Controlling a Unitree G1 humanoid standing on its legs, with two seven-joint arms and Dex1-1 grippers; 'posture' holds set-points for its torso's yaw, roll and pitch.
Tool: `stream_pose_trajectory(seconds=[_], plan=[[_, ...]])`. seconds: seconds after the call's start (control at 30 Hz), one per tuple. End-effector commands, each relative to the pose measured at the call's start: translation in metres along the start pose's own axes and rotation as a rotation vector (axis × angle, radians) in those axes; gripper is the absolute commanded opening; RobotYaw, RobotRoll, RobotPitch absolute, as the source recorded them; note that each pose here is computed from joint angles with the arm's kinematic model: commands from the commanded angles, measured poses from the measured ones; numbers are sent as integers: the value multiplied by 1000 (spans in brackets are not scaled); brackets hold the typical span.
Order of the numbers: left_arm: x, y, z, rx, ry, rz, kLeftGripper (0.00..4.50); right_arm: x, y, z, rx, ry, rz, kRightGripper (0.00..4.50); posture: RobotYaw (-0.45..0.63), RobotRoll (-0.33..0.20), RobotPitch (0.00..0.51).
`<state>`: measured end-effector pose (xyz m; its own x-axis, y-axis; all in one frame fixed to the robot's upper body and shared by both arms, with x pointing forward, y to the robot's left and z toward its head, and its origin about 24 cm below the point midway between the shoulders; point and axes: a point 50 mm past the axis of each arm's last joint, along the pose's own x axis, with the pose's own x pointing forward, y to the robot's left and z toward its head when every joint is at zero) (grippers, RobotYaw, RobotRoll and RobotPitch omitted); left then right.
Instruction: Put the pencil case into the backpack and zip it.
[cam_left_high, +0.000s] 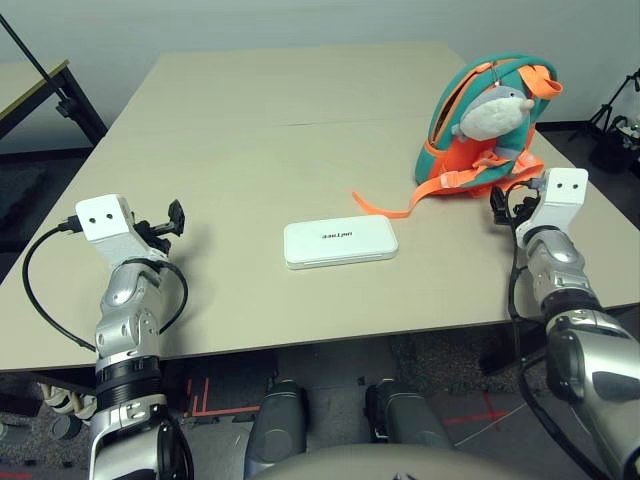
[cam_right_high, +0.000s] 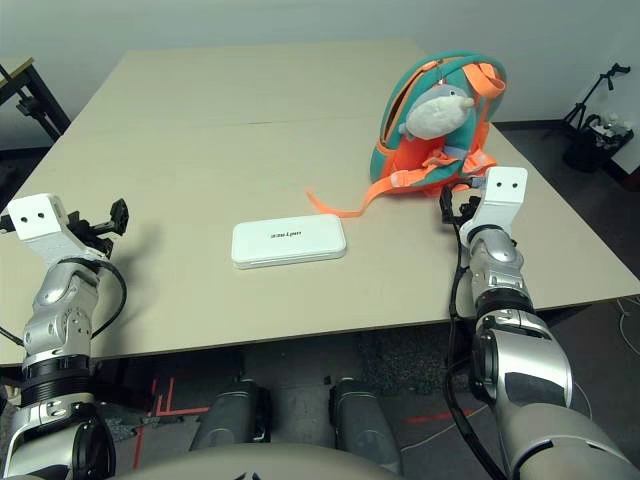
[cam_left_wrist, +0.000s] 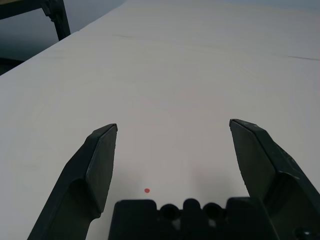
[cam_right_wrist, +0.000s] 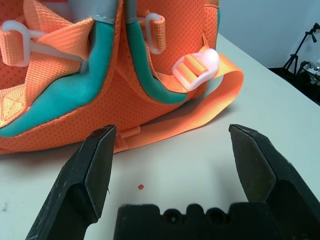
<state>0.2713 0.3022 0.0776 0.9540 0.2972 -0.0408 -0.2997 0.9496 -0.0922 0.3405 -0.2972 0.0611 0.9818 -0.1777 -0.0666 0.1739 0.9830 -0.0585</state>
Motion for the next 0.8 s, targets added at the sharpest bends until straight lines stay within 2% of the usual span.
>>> stream_pose_trajectory(seconds=[0.03,0.13,0.27,0.43,0.53,0.57,0.63,0.8], plan=[[2,11,4,4,-1,28,4500,0,-8,6,8,-18,-10,4468,54,0,21],[8,17,12,-13,-5,20,4500,-7,-23,10,5,-26,1,4468,19,0,25],[18,15,18,5,44,-50,4500,-21,-33,10,-77,9,133,4468,-10,0,35],[25,9,28,-87,81,-178,4500,-38,-28,19,-112,52,349,4468,-44,0,43],[27,1,34,-117,101,-261,4500,-50,-16,27,-130,83,491,3888,-77,0,51],[28,-2,36,-135,117,-307,4500,-55,-10,30,-142,98,554,3568,-87,0,51],[30,-15,39,-227,163,-439,4500,-66,8,36,-169,127,693,2798,-103,0,54],[30,-35,45,-370,302,-627,4500,-78,36,47,-204,155,853,826,-99,0,59]])
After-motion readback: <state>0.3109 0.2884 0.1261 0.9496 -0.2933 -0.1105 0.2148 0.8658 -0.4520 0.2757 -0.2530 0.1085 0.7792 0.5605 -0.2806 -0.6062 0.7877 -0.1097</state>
